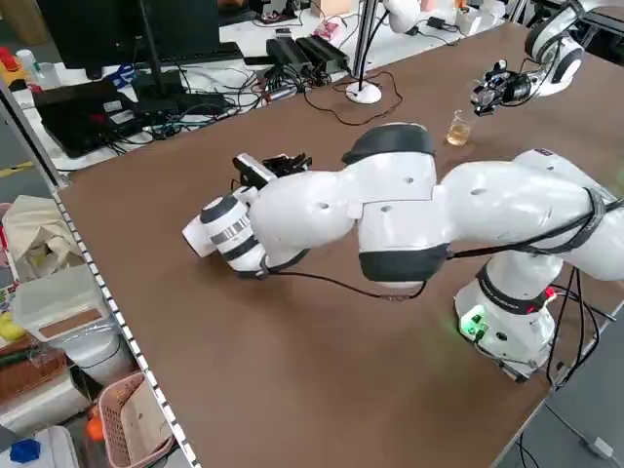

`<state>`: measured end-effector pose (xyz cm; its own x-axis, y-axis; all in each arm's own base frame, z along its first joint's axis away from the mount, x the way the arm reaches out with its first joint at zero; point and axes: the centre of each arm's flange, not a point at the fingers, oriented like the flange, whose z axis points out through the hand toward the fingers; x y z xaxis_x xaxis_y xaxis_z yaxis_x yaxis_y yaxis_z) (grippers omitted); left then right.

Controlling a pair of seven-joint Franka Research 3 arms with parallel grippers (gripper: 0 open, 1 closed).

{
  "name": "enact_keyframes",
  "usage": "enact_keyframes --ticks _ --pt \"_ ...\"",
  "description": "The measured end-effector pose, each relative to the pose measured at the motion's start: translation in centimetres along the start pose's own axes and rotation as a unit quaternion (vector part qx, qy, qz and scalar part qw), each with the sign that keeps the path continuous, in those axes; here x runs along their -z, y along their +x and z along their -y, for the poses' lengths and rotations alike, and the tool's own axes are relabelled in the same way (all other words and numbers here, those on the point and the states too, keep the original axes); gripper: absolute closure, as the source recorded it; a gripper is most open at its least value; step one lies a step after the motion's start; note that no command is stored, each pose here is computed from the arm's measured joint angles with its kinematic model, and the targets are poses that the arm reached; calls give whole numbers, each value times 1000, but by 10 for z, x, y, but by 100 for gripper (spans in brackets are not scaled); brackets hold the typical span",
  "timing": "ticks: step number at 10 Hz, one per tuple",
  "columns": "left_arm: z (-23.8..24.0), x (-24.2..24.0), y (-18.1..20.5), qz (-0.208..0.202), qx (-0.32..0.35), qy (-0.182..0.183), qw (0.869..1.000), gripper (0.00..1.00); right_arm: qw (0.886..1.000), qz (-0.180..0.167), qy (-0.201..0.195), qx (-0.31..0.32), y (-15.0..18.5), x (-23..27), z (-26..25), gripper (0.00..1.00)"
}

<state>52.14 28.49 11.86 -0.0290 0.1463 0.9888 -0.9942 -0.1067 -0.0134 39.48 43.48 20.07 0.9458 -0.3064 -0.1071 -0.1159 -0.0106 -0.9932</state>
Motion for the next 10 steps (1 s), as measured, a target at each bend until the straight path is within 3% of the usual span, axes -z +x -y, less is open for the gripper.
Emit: enact_keyframes --ticks 10 --pt "-1 2 -4 -1 3 2 1000 77 998 -4 1 -68 4 2 2 61"
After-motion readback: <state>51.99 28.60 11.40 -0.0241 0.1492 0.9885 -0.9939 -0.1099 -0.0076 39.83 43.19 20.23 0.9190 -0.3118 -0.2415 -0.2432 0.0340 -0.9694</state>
